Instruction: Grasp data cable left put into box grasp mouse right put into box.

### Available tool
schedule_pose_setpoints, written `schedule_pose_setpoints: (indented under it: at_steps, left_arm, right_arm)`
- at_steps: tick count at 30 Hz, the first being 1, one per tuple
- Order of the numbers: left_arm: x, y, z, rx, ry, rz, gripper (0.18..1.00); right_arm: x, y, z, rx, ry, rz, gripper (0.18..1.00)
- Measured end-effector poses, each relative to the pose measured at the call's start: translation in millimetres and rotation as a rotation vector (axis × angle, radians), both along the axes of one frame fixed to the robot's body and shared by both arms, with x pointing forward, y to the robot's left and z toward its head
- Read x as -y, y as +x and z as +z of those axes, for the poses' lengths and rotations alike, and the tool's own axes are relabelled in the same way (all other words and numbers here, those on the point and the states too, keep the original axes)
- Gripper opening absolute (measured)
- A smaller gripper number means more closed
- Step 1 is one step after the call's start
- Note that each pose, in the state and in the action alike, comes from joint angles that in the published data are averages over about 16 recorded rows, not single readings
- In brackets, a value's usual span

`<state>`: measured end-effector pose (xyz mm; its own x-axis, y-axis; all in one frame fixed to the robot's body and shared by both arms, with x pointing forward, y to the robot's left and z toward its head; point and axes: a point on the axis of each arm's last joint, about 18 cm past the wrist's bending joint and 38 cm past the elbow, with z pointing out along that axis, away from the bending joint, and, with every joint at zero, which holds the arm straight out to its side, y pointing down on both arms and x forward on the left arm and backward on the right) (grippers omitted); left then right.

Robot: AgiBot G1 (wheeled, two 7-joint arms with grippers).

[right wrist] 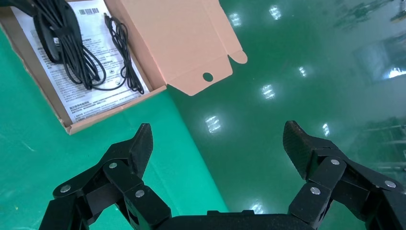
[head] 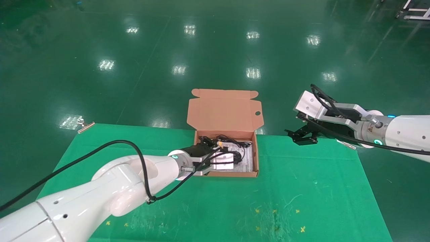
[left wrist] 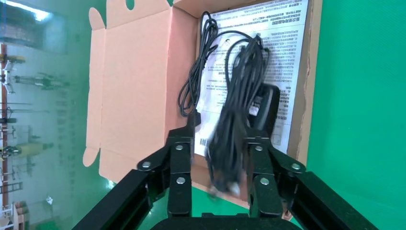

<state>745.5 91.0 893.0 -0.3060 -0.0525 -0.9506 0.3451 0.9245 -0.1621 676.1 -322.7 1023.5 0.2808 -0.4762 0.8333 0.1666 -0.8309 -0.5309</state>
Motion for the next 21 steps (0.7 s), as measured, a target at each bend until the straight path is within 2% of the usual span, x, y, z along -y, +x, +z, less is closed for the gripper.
schedule_pose_setpoints:
  at_steps: [7, 14, 18, 21]
  left_arm:
    - [-15, 2, 31, 0.038, -0.046, 0.018, 0.437]
    - [-35, 3, 76, 0.090, -0.104, 0.046, 0.586]
    - [-49, 2, 89, 0.086, -0.142, 0.066, 0.674]
    - [-58, 1, 88, 0.055, -0.173, 0.079, 0.747]
  right_arm:
    - [0, -1, 24, 0.048, -0.017, -0.007, 1.001]
    - [2, -6, 57, 0.104, -0.065, -0.026, 1.001]
    - [4, -8, 65, 0.106, -0.082, -0.029, 1.001]
    - [4, -10, 63, 0.087, -0.077, -0.020, 1.001]
